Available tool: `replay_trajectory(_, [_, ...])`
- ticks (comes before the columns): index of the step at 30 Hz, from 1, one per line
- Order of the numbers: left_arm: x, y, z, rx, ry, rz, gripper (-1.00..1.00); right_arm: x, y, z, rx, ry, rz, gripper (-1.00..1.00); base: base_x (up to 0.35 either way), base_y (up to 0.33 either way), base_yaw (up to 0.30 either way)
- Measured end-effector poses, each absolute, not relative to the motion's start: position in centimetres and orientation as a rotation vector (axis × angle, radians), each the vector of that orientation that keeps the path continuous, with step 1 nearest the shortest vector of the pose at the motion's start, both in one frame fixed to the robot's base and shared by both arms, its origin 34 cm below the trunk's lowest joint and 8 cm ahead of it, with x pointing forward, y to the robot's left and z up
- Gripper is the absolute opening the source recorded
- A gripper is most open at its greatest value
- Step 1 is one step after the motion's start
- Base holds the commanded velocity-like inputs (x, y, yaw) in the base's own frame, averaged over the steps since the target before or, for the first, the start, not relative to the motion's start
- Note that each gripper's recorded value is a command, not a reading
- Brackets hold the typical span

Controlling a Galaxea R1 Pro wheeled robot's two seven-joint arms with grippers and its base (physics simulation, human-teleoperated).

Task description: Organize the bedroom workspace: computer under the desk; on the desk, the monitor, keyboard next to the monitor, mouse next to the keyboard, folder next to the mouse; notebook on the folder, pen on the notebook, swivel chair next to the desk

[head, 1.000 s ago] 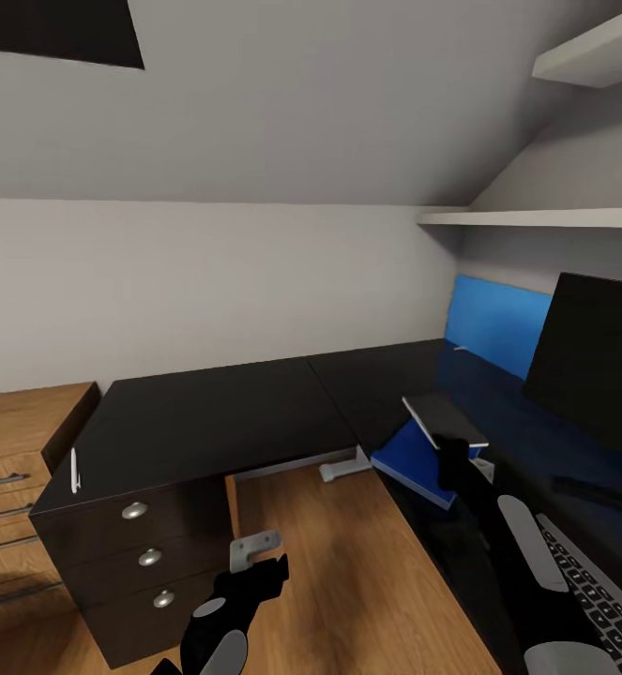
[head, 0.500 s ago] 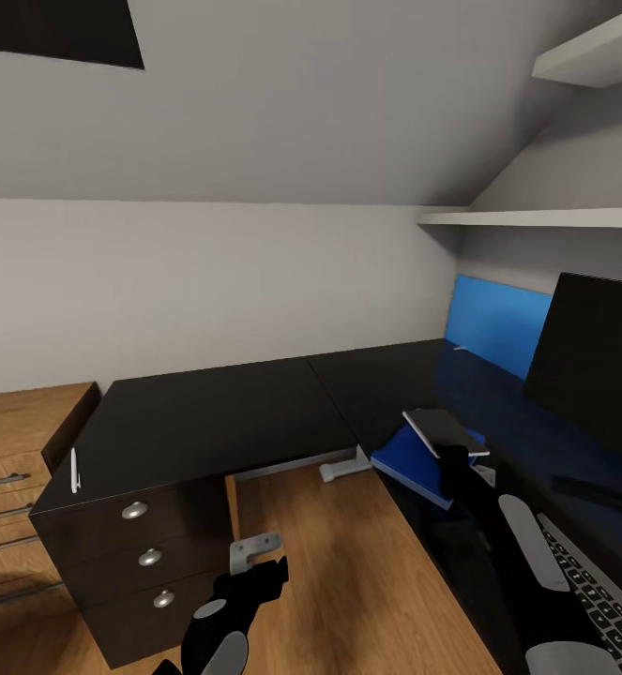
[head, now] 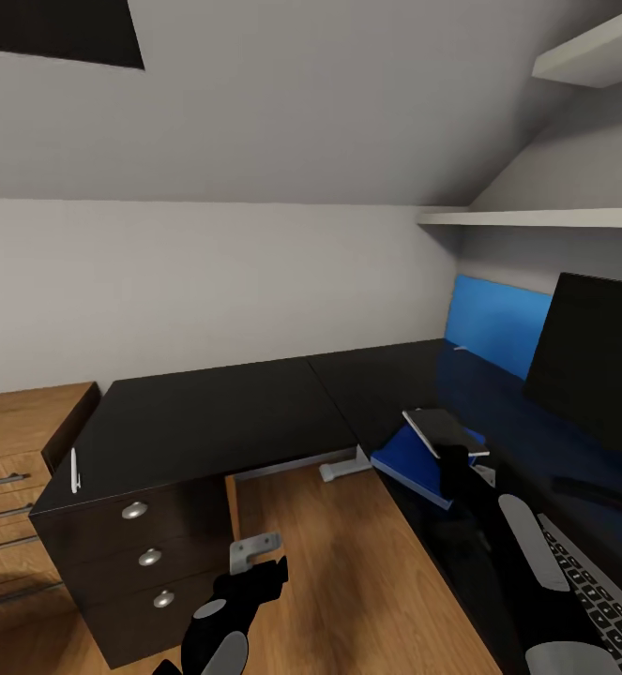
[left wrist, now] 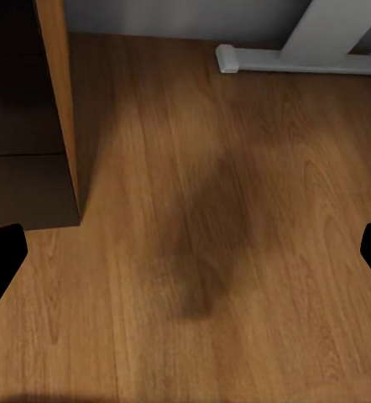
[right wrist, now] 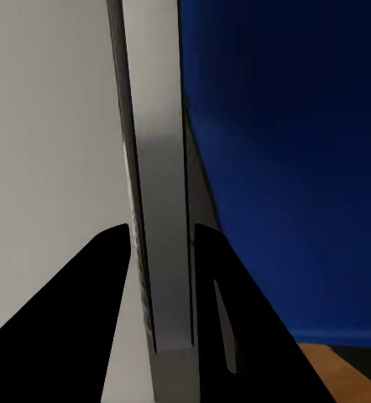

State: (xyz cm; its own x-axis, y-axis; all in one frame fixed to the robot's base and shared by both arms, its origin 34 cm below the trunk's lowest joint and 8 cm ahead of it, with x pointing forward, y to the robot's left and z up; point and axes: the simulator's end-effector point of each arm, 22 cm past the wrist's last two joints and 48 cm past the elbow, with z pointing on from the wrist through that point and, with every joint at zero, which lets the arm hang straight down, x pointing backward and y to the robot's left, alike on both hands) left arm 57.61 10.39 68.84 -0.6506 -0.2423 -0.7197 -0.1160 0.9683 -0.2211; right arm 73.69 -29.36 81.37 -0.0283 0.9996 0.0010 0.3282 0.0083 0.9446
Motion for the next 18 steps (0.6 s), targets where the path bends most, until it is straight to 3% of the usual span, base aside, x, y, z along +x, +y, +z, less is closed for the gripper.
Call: replay_trajectory(18, [57.6, 10.4, 68.8, -0.249, 2.284, -0.198, 1.00, 73.9, -29.3, 82.6, 1.411, 1.451, 1.071, -1.00, 0.000, 0.000, 0.000])
